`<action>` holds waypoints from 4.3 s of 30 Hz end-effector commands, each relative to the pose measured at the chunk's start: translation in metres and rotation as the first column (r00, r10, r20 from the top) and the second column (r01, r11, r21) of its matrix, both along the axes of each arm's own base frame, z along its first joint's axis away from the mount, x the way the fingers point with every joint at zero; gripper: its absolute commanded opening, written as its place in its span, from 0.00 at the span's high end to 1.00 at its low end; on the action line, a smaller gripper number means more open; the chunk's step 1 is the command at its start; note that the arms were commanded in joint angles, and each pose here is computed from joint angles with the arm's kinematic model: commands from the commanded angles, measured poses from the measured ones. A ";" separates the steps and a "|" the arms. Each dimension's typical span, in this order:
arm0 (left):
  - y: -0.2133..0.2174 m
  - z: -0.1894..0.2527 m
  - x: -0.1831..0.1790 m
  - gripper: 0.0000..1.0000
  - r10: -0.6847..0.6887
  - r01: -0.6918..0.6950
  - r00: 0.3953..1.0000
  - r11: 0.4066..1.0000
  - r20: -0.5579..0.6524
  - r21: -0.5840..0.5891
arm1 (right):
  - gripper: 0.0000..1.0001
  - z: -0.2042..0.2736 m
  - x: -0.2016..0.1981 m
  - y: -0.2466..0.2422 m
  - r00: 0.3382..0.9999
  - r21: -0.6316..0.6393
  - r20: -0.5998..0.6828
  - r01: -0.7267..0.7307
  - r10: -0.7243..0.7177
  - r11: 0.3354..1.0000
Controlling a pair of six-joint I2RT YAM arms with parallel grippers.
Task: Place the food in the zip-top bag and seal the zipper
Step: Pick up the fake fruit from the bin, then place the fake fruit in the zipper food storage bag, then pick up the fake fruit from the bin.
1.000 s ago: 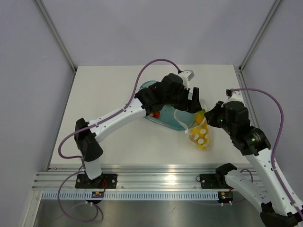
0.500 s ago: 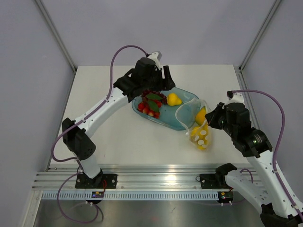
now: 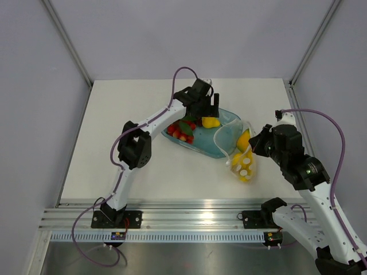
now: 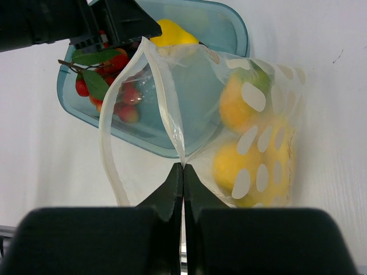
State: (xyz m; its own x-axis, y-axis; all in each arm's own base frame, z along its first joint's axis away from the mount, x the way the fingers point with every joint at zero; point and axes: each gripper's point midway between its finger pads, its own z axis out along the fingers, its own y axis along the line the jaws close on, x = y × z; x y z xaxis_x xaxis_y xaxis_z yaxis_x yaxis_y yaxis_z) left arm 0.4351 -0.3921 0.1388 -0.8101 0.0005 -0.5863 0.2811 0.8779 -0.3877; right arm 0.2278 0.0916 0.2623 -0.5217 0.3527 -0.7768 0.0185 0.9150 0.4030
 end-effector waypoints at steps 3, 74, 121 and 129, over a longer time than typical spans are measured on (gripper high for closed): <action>-0.007 -0.004 0.019 0.17 0.017 -0.018 0.999 1.000 0.047 0.012 | 1.00 0.014 0.002 -0.004 0.999 0.003 0.037 0.018 -0.018 1.000; -0.007 0.187 -0.176 1.00 -0.200 0.244 0.928 0.964 0.314 -0.107 | 1.00 0.019 0.004 0.007 0.999 0.053 0.047 -0.012 0.010 0.999; 0.163 0.085 -0.050 0.47 0.194 -0.212 0.971 0.968 0.137 0.131 | 1.00 0.013 0.002 0.005 0.999 0.044 0.046 -0.016 0.014 0.999; 0.166 0.042 -0.013 0.43 0.184 -0.185 0.983 0.982 0.029 0.029 | 1.00 0.014 0.002 0.002 0.999 0.033 0.045 -0.006 0.004 0.999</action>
